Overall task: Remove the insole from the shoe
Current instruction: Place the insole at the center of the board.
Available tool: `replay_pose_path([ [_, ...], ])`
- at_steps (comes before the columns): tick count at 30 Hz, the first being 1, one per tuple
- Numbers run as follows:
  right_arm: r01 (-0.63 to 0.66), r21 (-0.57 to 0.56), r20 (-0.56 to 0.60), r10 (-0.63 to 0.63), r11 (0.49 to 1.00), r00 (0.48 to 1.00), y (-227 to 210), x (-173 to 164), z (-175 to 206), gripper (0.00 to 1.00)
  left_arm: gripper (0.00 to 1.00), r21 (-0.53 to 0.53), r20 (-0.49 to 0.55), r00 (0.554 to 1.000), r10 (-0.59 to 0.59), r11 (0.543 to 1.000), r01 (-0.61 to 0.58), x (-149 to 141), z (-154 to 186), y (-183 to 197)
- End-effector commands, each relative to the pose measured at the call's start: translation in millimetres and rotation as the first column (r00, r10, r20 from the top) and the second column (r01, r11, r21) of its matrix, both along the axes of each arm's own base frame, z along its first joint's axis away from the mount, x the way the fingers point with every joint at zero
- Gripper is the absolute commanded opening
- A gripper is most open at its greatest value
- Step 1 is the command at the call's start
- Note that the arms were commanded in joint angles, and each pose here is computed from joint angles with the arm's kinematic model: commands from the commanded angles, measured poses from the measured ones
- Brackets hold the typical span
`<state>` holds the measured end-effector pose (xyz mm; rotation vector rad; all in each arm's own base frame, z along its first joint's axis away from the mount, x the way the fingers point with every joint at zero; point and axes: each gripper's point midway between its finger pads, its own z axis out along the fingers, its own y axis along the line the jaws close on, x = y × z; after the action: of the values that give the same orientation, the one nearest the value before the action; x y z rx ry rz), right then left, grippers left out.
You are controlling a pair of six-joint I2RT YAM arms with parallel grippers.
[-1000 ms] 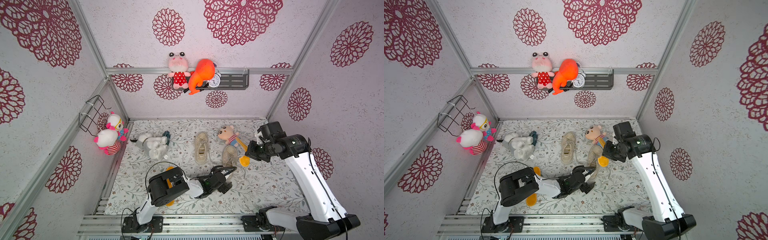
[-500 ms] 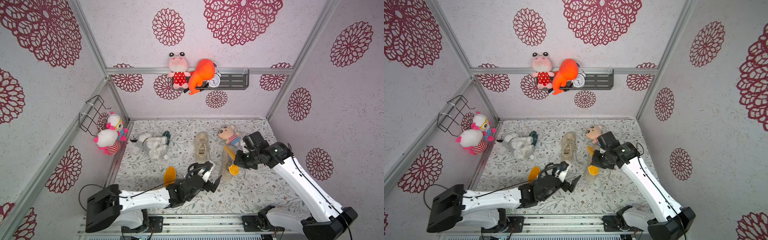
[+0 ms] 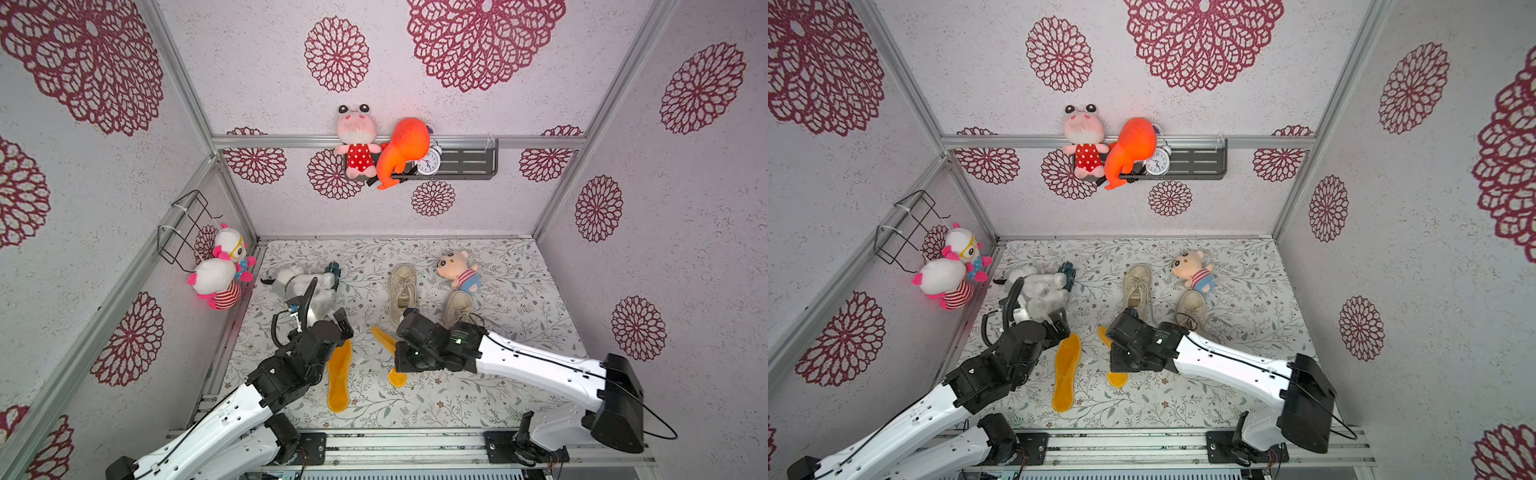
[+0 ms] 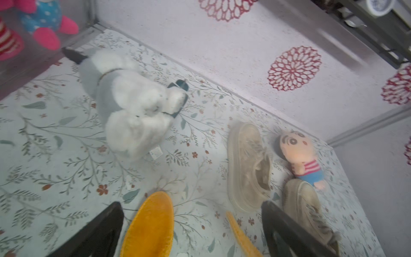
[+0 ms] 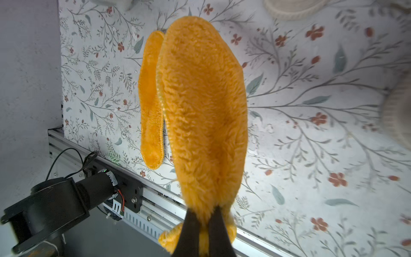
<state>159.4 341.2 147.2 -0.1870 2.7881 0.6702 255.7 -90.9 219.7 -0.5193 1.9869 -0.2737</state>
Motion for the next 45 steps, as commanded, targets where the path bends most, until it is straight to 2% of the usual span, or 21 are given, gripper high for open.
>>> replay_pose_path([
  [1, 0.086, 0.032, 0.037, -0.087, 0.996, 0.996, 26.1, 15.1, -4.1, 0.00, 0.99, -0.021, -0.088, 0.993, 0.079, 0.997, -0.081, -14.4, -11.6, 24.0],
  [5, 0.057, -0.078, 0.012, -0.056, 0.995, 0.998, 41.9, 9.1, -36.1, 0.00, 0.99, -0.037, -0.131, 0.987, 0.090, 0.995, -0.095, -21.9, -19.1, 29.9],
  [8, -0.047, -0.126, -0.016, 0.046, 0.991, 0.999, 62.3, -14.5, -52.4, 0.01, 0.99, -0.039, -0.152, 0.985, 0.082, 0.995, -0.089, -25.1, -21.9, 29.9],
  [11, -0.121, -0.152, -0.035, 0.117, 0.981, 0.992, 73.0, -27.9, -58.8, 0.16, 0.98, -0.033, -0.165, 0.985, 0.050, 0.998, -0.056, -24.4, -24.0, 24.9],
  [17, -0.184, -0.123, -0.070, 0.176, 0.975, 0.982, 78.5, -37.7, -62.7, 0.33, 0.98, -0.024, -0.193, 0.981, 0.015, 1.000, -0.020, -20.8, -27.4, 19.1],
  [22, -0.194, -0.041, -0.068, 0.191, 0.980, 0.979, 85.3, -31.4, -51.5, 0.39, 0.98, -0.051, -0.222, 0.974, -0.037, 0.998, 0.026, -16.6, -35.9, 7.8],
  [28, -0.152, -0.052, -0.041, 0.150, 0.987, 0.988, 55.0, 3.4, -46.3, 0.47, 0.98, -0.092, -0.318, 0.940, -0.121, 0.991, 0.096, -19.6, -59.7, -10.0],
  [30, -0.133, -0.084, -0.004, 0.133, 0.988, 0.991, 47.3, 12.3, -49.3, 0.48, 0.98, -0.101, -0.334, 0.933, -0.131, 0.990, 0.102, -20.3, -66.1, -12.3],
  [34, -0.142, -0.166, -0.020, 0.141, 0.976, 0.990, 51.9, 19.4, -71.8, 0.48, 0.99, -0.127, -0.342, 0.930, -0.135, 0.987, 0.097, -18.7, -74.3, -14.9],
  [39, -0.107, -0.146, -0.021, 0.105, 0.984, 0.994, 60.6, 30.1, -83.6, 0.41, 0.99, -0.134, -0.341, 0.932, -0.123, 0.988, 0.082, -18.8, -73.9, -12.3],
  [45, -0.121, -0.102, -0.083, 0.113, 0.987, 0.990, 69.3, 21.3, -99.7, 0.38, 0.99, -0.133, -0.346, 0.931, -0.116, 0.988, 0.074, -20.3, -74.2, -8.6],
])
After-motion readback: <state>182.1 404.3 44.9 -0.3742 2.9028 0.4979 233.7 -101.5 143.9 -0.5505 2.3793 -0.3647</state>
